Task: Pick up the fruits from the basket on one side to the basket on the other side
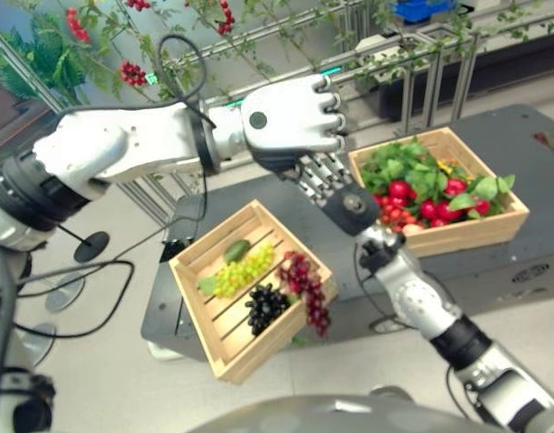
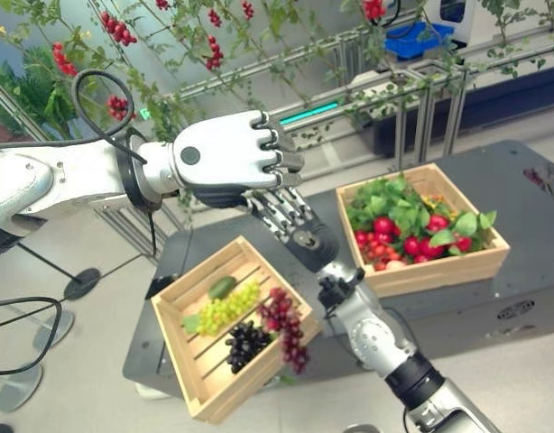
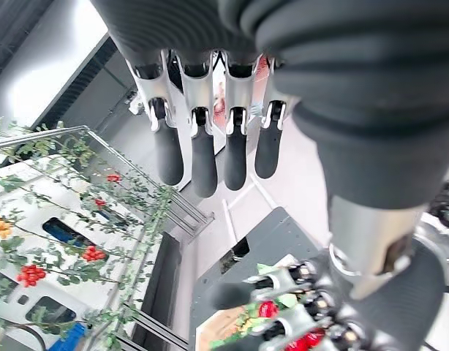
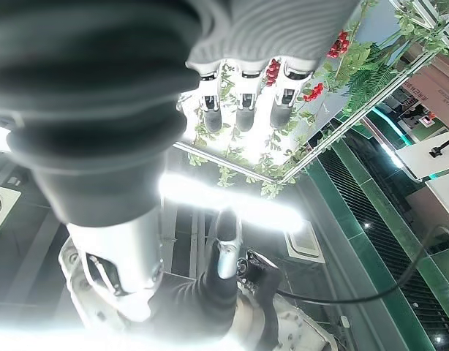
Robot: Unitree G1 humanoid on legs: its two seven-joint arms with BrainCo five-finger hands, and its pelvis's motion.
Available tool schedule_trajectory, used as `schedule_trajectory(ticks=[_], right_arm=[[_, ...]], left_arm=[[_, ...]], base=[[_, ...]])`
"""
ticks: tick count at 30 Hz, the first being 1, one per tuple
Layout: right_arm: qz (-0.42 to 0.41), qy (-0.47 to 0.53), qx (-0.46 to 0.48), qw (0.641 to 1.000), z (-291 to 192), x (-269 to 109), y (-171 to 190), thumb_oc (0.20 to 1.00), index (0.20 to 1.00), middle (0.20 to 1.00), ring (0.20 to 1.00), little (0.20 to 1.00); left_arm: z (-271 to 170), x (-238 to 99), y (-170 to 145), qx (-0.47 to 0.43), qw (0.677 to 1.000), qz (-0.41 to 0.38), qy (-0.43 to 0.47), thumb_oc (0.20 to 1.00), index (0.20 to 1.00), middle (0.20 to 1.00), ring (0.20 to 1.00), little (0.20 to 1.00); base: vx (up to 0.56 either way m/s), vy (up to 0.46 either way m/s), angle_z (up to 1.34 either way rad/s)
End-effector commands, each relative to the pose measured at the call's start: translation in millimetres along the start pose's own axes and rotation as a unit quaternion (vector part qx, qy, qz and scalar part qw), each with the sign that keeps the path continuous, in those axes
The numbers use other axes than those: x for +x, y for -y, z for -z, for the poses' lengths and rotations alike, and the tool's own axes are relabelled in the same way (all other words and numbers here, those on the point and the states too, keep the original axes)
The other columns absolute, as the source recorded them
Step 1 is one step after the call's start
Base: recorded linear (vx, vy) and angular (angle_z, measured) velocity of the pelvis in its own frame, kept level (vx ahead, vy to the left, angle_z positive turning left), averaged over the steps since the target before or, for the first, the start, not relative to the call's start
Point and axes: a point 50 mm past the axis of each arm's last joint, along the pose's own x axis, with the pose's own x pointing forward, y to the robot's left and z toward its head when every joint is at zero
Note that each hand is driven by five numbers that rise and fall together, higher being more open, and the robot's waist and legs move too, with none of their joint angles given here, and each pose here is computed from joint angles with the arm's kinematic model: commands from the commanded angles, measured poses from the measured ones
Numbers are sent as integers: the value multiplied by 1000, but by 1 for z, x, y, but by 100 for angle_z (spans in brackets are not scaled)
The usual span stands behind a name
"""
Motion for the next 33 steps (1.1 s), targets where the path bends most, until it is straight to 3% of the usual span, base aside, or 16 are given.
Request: schedule_trajectory(ticks=[1,15,20,21,22,24,25,28,31,32,33], right_arm=[[-53,4,16,998,6,9,-19,1000,1000,1000,1000,1000],[-28,-7,-14,999,5,-2,-10,1000,1000,1000,1000,1000],[-24,1,-33,999,-1,-5,-10,1000,1000,1000,1000,1000],[-23,2,-44,999,-5,-8,-10,1000,1000,1000,1000,1000],[-23,2,-44,999,-5,-8,-10,1000,1000,1000,1000,1000],[-24,9,-54,998,-10,-10,-11,1000,1000,1000,1000,1000],[-20,14,-65,998,-13,-12,-10,1000,1000,1000,1000,1000],[-11,23,-77,997,-20,-17,-9,1000,1000,1000,1000,1000],[19,23,-100,995,-28,-29,-1,1000,1000,1000,1000,1000],[18,21,-100,995,-27,-29,-2,1000,1000,1000,1000,1000],[33,24,-122,992,-36,-38,2,1000,1000,1000,1000,1000]], left_arm=[[15,-19,-3,-38,997,0,-65,200,200,200,200,200],[23,-42,3,-50,991,3,-124,200,200,200,200,200],[27,-64,16,-77,979,7,-187,200,200,200,200,200],[27,-67,20,-89,976,12,-196,282,282,282,282,282],[27,-67,20,-89,976,12,-196,282,282,282,282,282],[29,-73,23,-96,972,19,-213,711,711,711,711,711],[29,-82,34,-119,962,28,-242,1000,1000,1000,1000,1000],[26,-94,43,-161,947,22,-278,1000,1000,1000,1000,1000],[15,-129,69,-238,899,29,-366,1000,1000,1000,1000,1000],[14,-130,69,-239,898,29,-368,1000,1000,1000,1000,1000],[3,-147,86,-294,862,25,-413,1000,1000,1000,1000,1000]], base=[[0,0,0],[0,0,0],[0,0,0],[0,0,0],[0,0,0],[0,0,0],[0,0,0],[0,0,0],[-1,16,-7],[-2,26,-10],[1,18,-7]])
